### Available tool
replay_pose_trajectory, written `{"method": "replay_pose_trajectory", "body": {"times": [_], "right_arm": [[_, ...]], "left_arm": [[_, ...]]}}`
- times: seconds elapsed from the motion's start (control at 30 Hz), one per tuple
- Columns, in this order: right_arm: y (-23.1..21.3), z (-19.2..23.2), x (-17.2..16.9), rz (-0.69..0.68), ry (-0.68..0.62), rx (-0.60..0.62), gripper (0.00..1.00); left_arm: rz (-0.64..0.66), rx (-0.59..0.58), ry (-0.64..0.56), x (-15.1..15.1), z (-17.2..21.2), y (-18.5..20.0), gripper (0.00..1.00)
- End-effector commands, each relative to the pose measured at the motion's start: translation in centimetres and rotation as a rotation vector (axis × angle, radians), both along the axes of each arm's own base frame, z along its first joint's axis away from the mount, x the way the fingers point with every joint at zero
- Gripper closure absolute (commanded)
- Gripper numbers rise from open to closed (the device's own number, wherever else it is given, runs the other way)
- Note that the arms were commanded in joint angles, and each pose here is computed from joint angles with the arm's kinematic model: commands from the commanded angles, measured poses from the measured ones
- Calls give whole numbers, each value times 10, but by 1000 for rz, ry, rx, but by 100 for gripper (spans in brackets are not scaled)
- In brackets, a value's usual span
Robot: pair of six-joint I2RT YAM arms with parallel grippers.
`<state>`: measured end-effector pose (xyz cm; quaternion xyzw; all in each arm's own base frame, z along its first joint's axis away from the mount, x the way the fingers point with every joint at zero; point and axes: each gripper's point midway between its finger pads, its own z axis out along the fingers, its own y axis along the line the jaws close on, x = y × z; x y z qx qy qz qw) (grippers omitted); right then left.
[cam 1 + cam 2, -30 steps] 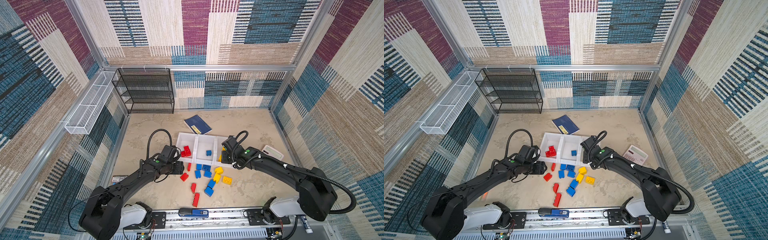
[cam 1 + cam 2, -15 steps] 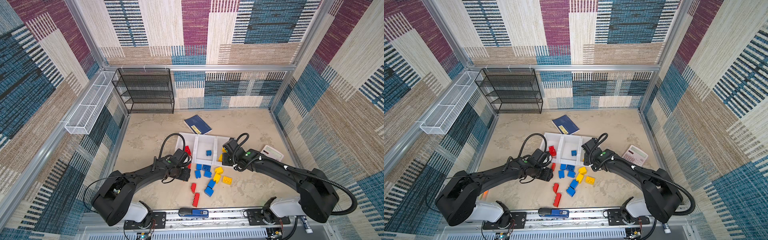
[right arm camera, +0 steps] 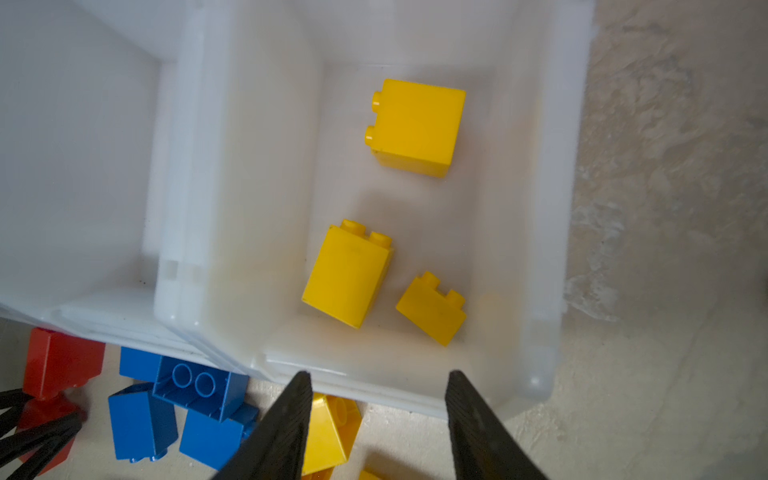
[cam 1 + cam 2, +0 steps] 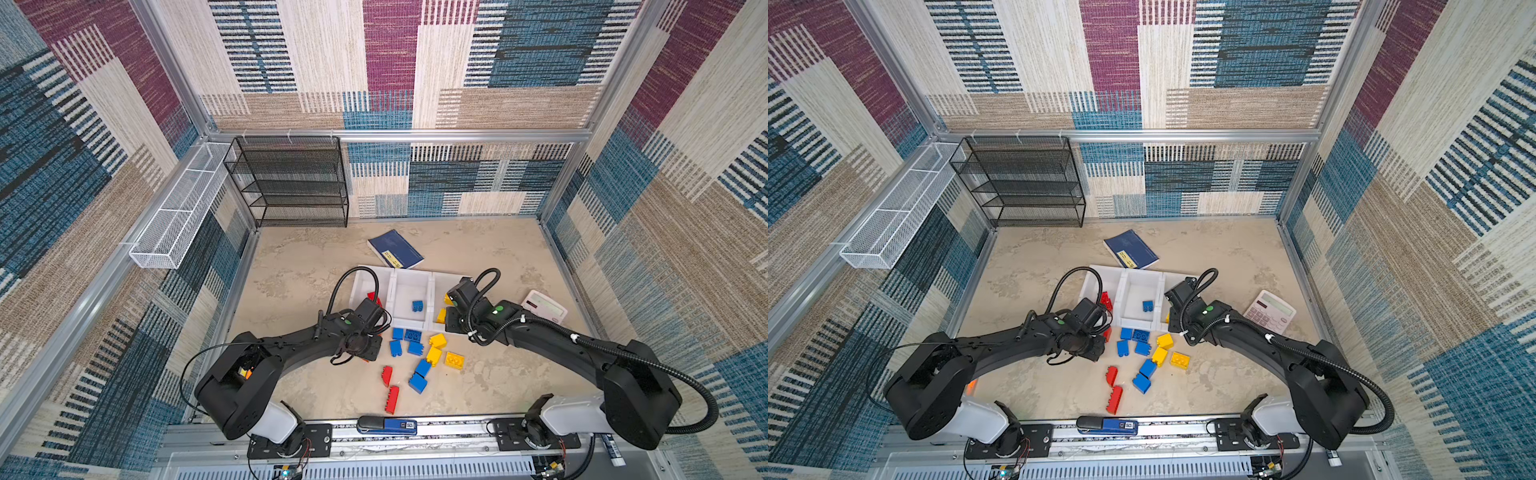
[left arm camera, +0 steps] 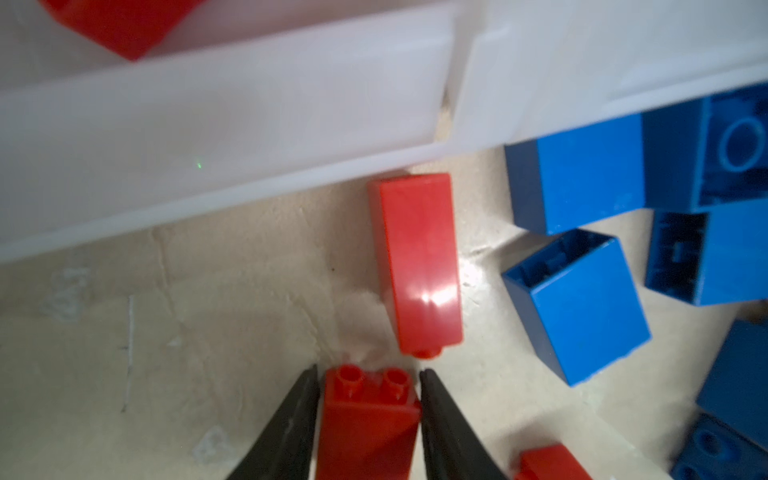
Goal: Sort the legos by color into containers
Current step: 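Lower the left gripper and grasp a red 2x2 brick on the table, then carry the red brick into the near compartment and release it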
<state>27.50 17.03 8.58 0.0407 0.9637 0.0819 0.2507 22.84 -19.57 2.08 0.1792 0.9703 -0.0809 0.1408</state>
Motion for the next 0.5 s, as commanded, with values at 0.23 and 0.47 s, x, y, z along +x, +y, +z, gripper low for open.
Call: {"method": "replay_pose_trajectory", "body": {"times": [0.23,0.47], "right_arm": [[1,6,2,-12,-22,21,46],[-1,11,1,-19,-36,26,47]], "left_arm": [[-9,-29,-30,1,22,-2,63],[9,-104,-173,43,75,-4,63]]}}
